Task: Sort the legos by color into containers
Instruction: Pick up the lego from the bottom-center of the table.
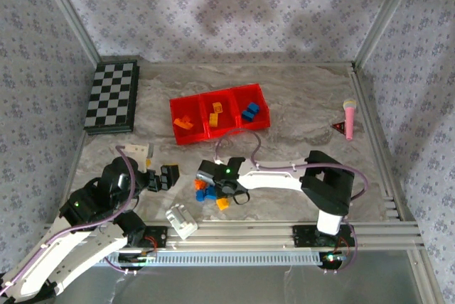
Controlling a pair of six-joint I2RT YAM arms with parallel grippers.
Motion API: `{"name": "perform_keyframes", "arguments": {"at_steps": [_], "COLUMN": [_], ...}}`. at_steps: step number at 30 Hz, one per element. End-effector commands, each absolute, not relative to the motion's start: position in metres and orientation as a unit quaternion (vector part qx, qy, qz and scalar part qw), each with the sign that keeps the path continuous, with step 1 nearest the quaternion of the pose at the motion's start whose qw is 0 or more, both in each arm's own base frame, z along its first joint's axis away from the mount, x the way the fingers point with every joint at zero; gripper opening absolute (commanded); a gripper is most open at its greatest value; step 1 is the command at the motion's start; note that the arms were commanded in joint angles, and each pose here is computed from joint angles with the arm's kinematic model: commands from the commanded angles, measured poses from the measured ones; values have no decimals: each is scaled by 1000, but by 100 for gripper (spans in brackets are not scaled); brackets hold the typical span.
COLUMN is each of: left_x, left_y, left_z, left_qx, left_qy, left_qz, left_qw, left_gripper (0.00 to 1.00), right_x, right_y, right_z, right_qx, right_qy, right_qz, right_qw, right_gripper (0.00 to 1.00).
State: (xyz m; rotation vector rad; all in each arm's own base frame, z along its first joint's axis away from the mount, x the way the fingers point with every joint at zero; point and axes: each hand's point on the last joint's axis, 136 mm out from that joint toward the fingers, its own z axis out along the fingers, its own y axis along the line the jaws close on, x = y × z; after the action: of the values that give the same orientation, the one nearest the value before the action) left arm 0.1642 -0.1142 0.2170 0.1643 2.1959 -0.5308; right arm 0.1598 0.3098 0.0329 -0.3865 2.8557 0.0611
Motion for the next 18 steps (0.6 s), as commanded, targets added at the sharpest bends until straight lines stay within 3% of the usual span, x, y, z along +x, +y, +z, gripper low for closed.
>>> {"name": "perform_keyframes", "arguments": {"at_steps": [1,18], "left_x": [164,165], "left_y": [-116,-117], "left_z": [216,215], "left_qx": [66,67], "left_qy": [879,880], "left_qz": [-213,-212], "left_qw": [422,420], "left_gripper": [100,100], "right_x": [158,175], "right_y": [289,303], "right_z": [18,20], "right_qx": [-116,-178], "right_qy": [987,977], "right_qz": [-10,-21], "right_qw": [111,118], "right_gripper": [51,45]}}
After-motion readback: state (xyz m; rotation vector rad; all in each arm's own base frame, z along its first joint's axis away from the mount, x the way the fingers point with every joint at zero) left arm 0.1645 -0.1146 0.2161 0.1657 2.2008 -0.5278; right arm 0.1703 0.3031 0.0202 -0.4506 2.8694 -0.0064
